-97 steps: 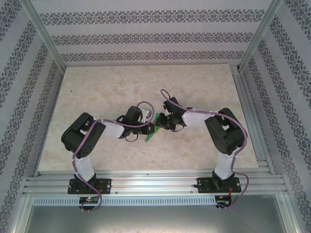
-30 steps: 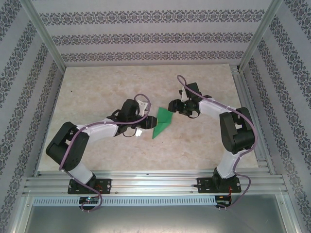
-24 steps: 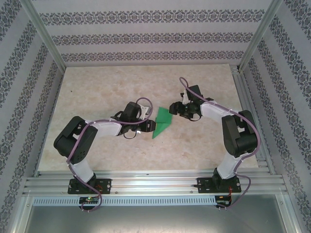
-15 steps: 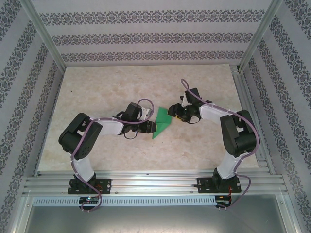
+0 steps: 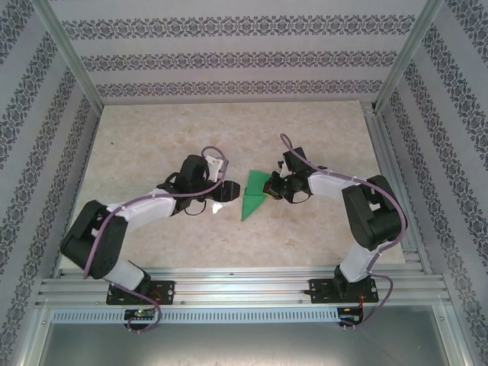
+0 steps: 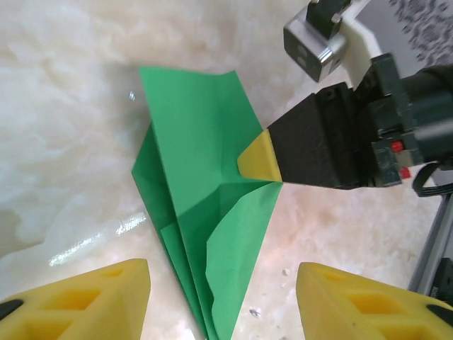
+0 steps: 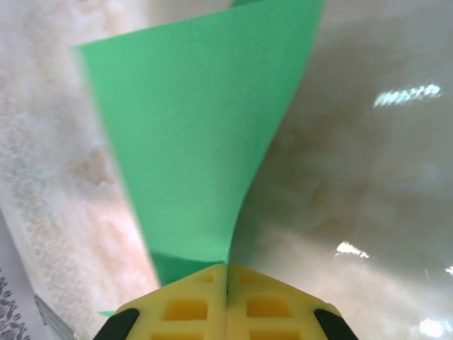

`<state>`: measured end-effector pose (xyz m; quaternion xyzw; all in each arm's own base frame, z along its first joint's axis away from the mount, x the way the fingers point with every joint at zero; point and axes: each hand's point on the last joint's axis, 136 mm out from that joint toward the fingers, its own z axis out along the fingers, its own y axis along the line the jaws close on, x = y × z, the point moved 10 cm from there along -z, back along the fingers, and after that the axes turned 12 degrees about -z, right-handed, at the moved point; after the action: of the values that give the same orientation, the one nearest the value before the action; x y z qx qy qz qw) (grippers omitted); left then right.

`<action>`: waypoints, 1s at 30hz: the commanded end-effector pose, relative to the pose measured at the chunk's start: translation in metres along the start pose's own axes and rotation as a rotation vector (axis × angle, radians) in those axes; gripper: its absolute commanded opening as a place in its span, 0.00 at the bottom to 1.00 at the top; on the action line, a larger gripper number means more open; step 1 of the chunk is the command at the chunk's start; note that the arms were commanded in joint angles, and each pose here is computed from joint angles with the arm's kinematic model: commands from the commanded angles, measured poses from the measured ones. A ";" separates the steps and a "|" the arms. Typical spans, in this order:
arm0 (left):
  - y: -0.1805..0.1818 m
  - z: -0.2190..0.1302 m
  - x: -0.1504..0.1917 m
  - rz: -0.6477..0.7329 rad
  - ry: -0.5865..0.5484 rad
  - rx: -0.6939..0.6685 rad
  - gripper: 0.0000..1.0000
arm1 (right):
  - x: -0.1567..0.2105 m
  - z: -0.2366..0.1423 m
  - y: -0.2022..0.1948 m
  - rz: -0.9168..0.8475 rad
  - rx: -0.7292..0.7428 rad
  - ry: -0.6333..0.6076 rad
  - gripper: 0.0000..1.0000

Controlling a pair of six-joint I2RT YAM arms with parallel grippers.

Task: Fold a paper plane with a square sheet of paper (fold left side to right side)
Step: Move the paper to the center of the table, then fold the wing for the fifth time at the center of the table.

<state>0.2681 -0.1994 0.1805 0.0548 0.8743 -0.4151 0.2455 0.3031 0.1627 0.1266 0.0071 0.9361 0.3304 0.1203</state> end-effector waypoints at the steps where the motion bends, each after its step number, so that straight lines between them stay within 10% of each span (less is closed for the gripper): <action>1: 0.000 -0.025 0.013 0.040 -0.012 -0.031 0.58 | 0.015 -0.018 0.013 -0.045 -0.015 0.031 0.00; 11: 0.009 -0.005 0.056 -0.080 0.096 0.099 0.60 | 0.035 0.002 0.003 -0.084 0.040 0.173 0.07; 20: -0.007 0.022 0.056 -0.055 0.150 0.130 0.49 | 0.032 -0.033 0.012 -0.223 0.059 0.055 0.42; 30: 0.008 0.058 0.051 -0.034 0.233 0.035 0.52 | 0.047 -0.043 -0.001 -0.251 0.069 0.033 0.46</action>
<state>0.2432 -0.2367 0.1238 0.0694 0.8864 -0.4371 0.1361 0.2503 0.1444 0.1489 -0.0951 0.9418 0.2940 0.1322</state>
